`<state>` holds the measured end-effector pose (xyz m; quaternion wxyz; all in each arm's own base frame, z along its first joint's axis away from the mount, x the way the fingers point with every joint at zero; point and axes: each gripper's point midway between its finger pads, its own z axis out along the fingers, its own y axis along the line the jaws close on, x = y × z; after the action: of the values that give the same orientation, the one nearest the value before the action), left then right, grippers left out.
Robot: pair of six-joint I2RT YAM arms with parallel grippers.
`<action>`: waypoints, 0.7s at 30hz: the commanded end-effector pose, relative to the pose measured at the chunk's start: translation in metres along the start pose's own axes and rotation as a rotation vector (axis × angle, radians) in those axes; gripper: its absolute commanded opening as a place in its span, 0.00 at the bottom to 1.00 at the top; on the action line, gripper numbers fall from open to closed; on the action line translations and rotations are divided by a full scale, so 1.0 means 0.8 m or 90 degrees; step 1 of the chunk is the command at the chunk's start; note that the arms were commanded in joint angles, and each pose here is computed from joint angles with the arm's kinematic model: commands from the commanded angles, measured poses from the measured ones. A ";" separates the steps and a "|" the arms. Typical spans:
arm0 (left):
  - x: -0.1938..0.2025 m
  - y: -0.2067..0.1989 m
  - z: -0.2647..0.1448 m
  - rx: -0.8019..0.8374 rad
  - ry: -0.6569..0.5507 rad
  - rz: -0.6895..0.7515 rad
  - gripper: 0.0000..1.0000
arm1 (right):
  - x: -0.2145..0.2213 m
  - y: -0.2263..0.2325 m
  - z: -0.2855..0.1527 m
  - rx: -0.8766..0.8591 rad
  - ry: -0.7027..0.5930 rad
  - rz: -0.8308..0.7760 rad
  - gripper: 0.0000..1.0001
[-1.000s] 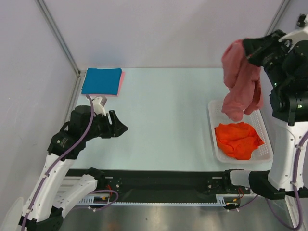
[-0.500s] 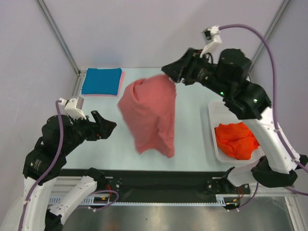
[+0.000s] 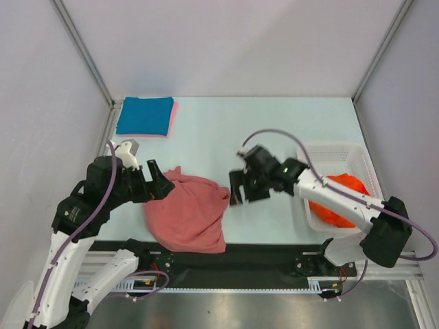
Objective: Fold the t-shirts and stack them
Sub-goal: Flatten the tshirt out
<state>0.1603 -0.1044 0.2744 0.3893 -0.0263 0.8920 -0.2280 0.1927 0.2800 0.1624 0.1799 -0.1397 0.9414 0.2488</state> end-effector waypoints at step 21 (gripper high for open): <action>-0.003 -0.013 -0.011 0.031 -0.008 -0.016 0.89 | 0.147 0.122 0.134 -0.167 0.126 -0.063 0.03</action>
<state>0.1560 -0.1096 0.2782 0.3863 -0.0304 0.8877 -0.2487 0.0701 0.3673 0.0323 0.0367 -0.2292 0.9267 0.2957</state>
